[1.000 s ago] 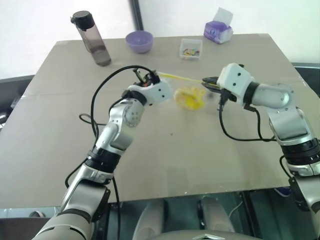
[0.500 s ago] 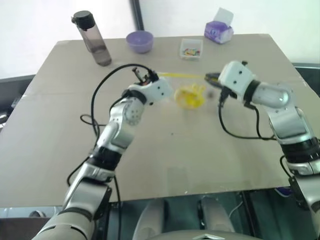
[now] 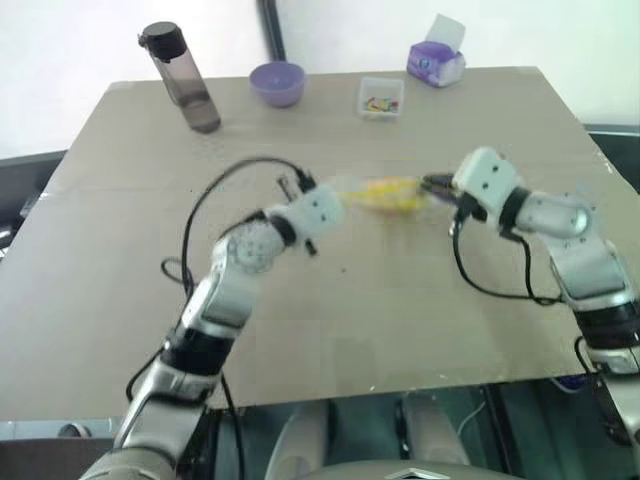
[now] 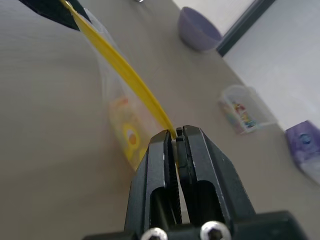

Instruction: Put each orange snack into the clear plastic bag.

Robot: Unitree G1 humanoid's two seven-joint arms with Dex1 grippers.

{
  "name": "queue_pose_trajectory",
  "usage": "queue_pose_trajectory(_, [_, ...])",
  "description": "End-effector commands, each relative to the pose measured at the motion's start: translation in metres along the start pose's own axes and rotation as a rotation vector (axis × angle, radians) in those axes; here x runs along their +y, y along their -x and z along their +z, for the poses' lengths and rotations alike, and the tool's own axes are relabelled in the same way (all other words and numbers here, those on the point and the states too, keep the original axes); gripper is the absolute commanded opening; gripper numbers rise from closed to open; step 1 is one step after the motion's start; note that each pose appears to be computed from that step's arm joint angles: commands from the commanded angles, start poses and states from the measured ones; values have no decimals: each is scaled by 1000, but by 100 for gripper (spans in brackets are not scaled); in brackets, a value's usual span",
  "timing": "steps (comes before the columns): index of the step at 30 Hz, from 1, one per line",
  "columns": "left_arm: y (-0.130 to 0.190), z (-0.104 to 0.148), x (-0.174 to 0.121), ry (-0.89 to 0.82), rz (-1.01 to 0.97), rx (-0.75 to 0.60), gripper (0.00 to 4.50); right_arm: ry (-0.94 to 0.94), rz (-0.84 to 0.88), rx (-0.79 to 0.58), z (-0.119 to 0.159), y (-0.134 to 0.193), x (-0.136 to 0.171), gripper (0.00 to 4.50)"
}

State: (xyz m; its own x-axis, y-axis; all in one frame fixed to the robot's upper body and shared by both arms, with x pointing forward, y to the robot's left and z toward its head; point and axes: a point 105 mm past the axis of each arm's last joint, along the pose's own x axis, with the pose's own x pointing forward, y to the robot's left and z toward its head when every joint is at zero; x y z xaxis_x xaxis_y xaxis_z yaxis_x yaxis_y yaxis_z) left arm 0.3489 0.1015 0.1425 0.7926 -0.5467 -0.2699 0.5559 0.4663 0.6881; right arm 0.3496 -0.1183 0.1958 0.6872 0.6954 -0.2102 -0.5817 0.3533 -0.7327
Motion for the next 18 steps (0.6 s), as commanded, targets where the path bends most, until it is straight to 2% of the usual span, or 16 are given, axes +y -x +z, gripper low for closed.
queue_pose_trajectory(1, [12,-2,-35,121,-120,21,0,-72,43,18,-10,6,25,6])
queue_pose_trajectory(3, [15,-7,-46,161,-115,40,0,-130,96,70,-30,10,49,6])
queue_pose_trajectory(5, [15,-9,-45,181,-85,46,0,-145,115,92,-38,14,56,6])
queue_pose_trajectory(6, [16,-10,-46,185,-79,50,65,-162,118,96,-40,16,58,73])
queue_pose_trajectory(8, [16,-2,-43,196,-39,-35,136,-201,145,98,-44,24,66,144])
queue_pose_trajectory(10, [23,10,-40,247,-27,-144,222,-251,190,87,-44,33,76,147])
queue_pose_trajectory(13, [38,16,-36,359,-40,-226,222,-363,169,56,-46,49,74,147])
queue_pose_trajectory(16, [57,4,-28,437,-19,-203,222,-509,107,-56,-42,74,64,147])
queue_pose_trajectory(18, [70,-7,-25,495,-6,-171,222,-630,126,-103,-41,94,66,147])
